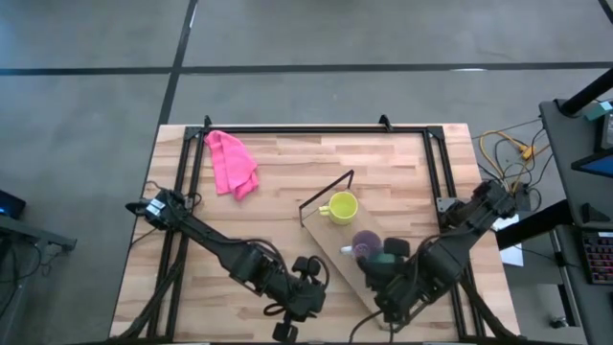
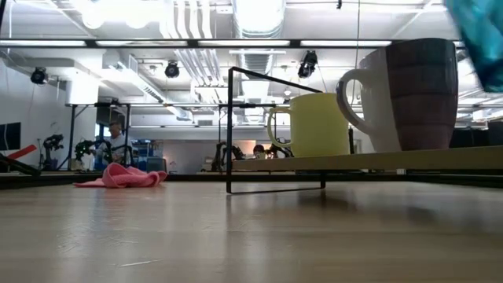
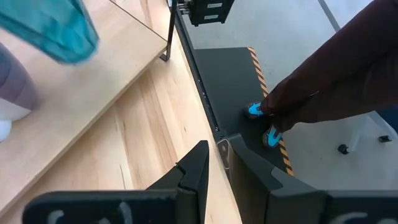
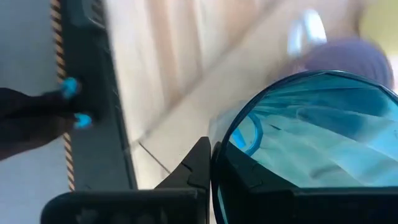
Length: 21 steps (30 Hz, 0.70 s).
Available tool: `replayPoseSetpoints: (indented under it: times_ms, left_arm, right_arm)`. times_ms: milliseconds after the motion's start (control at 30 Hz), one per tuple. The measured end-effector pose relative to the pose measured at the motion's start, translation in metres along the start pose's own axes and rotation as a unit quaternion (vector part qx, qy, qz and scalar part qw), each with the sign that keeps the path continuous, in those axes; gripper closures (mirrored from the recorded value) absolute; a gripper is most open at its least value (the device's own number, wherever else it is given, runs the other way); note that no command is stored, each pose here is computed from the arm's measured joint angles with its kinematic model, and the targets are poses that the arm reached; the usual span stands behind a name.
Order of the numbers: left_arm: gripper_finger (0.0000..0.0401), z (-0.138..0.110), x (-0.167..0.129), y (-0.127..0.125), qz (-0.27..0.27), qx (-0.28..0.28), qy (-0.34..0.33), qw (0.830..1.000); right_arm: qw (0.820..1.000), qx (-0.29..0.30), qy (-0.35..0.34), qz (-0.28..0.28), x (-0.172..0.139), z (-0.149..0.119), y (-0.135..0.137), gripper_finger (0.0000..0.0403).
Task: Stack small to large cups/mugs on shelf
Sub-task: Put the blue glass on the shelf
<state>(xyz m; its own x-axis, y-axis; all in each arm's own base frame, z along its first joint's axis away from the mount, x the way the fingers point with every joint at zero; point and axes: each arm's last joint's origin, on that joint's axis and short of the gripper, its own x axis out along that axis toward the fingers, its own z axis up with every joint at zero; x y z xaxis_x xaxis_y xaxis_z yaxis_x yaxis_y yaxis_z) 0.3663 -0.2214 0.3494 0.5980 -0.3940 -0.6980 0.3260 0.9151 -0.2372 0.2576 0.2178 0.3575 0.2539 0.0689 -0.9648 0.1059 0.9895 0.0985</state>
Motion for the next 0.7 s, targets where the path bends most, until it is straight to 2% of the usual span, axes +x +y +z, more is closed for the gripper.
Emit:
replayPoseSetpoints:
  times_ms: [100,433,700]
  left_arm:
    - [0.0354,0.0,0.0,-0.001,-0.001,0.001,0.0,1.0]
    - [0.0354,-0.001,0.0,-0.002,-0.001,0.001,0.0,1.0]
    - [0.0354,-0.001,0.0,-0.002,-0.002,0.001,0.0,1.0]
  right_arm:
    - [0.999,0.024,0.028,-0.028,0.004,-0.011,0.0,0.0391]
    - [0.994,0.086,0.044,-0.049,0.017,-0.034,0.014,0.0391]
    - [0.993,0.111,0.002,-0.044,0.018,-0.031,0.018,0.0391]
